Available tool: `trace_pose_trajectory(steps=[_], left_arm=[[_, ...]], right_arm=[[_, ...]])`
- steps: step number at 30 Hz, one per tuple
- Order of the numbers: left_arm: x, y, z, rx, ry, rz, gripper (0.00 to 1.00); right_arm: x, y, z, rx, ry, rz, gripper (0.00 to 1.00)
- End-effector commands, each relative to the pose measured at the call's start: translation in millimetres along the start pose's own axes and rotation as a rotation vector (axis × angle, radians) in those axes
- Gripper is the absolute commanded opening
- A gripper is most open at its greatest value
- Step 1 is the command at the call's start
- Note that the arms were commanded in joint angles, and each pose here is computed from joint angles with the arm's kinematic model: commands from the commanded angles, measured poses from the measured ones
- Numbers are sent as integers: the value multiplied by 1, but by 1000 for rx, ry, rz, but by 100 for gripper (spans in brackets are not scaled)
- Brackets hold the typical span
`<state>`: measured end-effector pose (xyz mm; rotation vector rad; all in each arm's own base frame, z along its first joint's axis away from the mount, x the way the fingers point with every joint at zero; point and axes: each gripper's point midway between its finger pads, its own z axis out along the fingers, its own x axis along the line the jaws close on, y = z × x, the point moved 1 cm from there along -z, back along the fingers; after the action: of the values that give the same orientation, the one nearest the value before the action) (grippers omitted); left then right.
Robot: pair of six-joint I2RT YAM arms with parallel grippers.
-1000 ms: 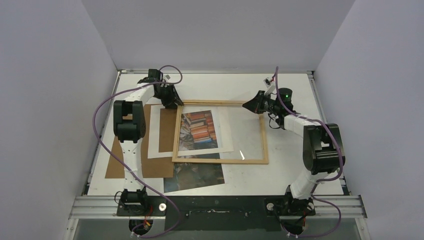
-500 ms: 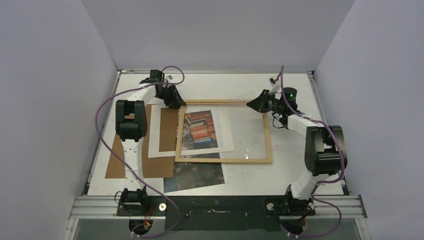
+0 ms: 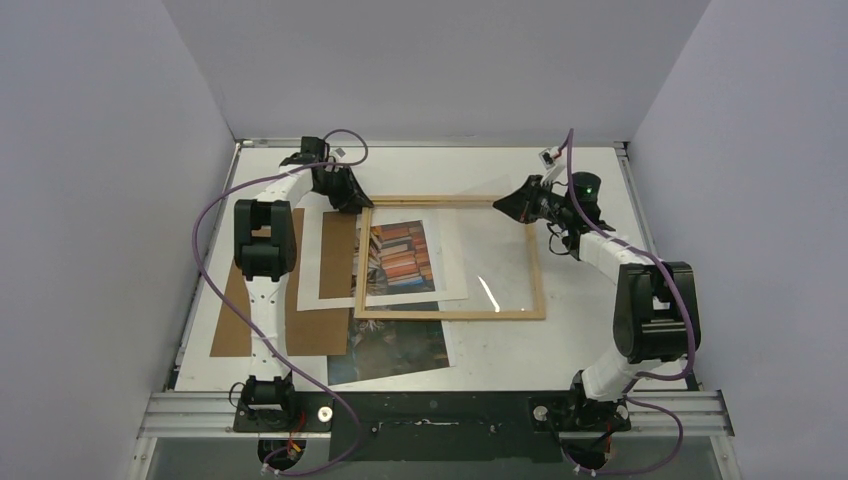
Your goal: Put the photo into the frame
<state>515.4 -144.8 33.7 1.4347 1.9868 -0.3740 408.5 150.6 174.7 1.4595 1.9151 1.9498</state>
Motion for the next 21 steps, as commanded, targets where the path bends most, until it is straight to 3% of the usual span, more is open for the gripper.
trace_pose_trajectory(steps=[1, 8, 13, 15, 21], left_arm=[[20, 26, 5, -72, 52, -51, 20], [34, 29, 5, -67, 103, -76, 25], [39, 29, 3, -67, 135, -52, 26], [40, 30, 4, -66, 136, -32, 27], [29, 35, 5, -72, 82, 25, 32]], right_arm=[[5, 9, -12, -15, -11, -117, 0], [10, 12, -13, -27, 5, -105, 0], [-11, 36, -16, -33, -140, 98, 0], [-29, 29, -19, 11, -263, 192, 0], [-57, -28, -20, 173, -382, 363, 0]])
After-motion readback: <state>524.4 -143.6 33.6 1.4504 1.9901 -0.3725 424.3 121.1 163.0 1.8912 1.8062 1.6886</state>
